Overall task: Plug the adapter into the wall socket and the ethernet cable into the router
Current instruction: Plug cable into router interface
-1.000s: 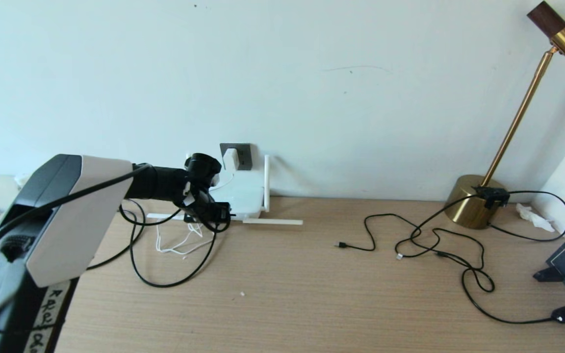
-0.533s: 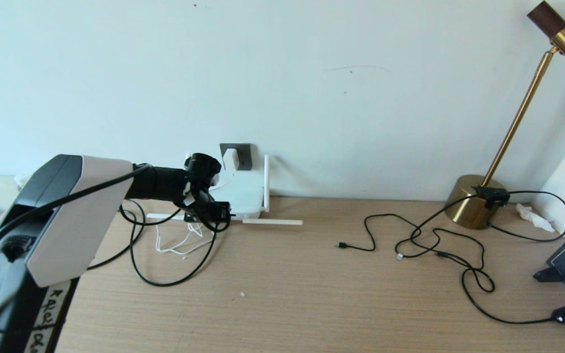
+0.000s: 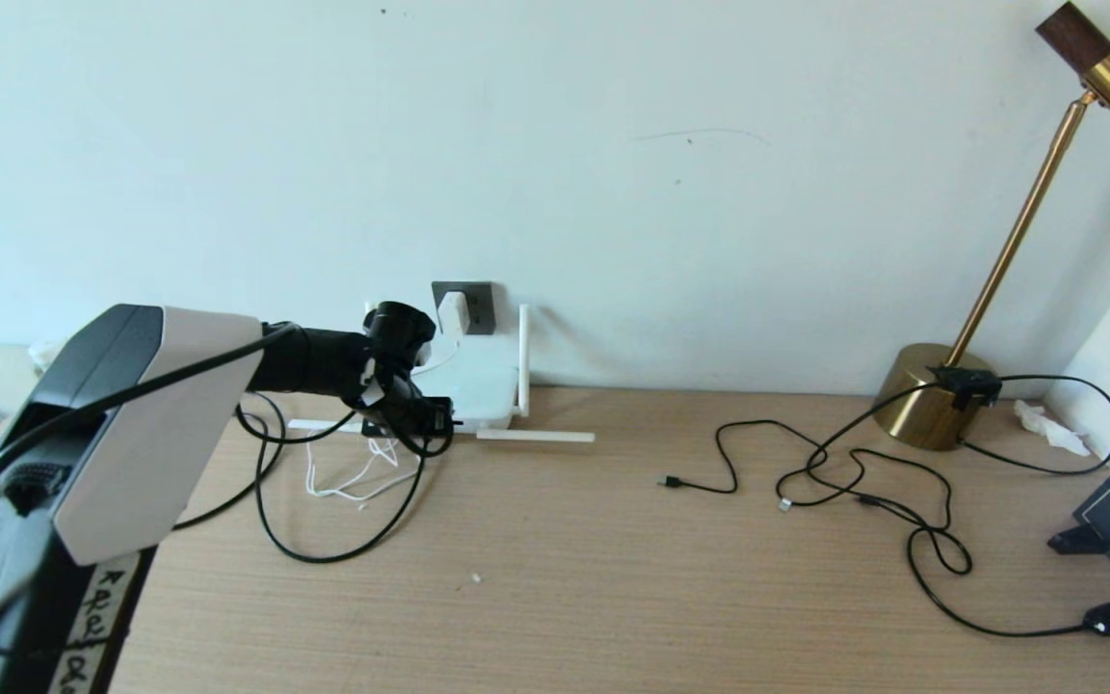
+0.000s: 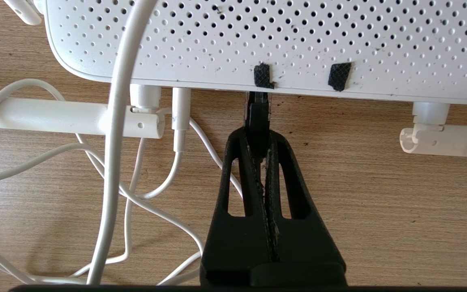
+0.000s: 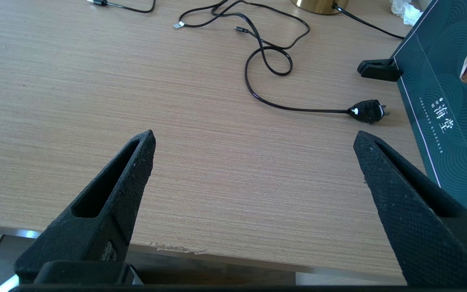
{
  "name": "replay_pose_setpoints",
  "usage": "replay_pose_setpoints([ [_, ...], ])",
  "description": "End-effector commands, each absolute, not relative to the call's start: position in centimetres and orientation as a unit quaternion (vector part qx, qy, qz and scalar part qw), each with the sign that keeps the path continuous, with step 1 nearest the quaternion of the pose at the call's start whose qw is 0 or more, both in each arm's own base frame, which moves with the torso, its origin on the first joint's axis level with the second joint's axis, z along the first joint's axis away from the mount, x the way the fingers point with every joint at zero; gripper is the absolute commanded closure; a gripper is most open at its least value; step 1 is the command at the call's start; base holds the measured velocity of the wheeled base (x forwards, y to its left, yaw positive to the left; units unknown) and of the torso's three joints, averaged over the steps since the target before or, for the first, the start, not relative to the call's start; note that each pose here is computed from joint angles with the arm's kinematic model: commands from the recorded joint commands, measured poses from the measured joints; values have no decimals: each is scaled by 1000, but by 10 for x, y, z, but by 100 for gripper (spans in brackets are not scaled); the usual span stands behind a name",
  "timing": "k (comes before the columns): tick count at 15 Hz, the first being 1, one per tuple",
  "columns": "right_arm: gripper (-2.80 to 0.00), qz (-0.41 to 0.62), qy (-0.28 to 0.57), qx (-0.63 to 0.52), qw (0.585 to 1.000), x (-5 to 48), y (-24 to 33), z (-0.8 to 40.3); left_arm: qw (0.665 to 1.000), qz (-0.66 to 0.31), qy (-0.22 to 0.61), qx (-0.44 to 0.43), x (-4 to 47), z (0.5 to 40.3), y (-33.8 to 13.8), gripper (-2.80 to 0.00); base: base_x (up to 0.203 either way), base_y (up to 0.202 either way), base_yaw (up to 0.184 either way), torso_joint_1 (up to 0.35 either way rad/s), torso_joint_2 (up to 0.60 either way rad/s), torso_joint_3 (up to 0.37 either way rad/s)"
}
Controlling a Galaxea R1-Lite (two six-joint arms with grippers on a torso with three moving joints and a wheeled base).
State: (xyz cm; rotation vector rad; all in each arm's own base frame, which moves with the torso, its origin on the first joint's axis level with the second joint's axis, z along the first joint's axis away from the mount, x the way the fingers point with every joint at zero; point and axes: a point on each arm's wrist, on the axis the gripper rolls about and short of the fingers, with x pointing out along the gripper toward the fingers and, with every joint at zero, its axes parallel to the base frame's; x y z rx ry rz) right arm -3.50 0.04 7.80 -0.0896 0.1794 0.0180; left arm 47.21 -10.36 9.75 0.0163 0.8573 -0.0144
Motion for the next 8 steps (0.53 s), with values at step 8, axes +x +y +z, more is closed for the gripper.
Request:
replay_pose_setpoints([
  [8,-280,10,91,-45,995,-35,0,78,912,0,411,12,474,93,-104,0,0,0,0,0,0,0],
])
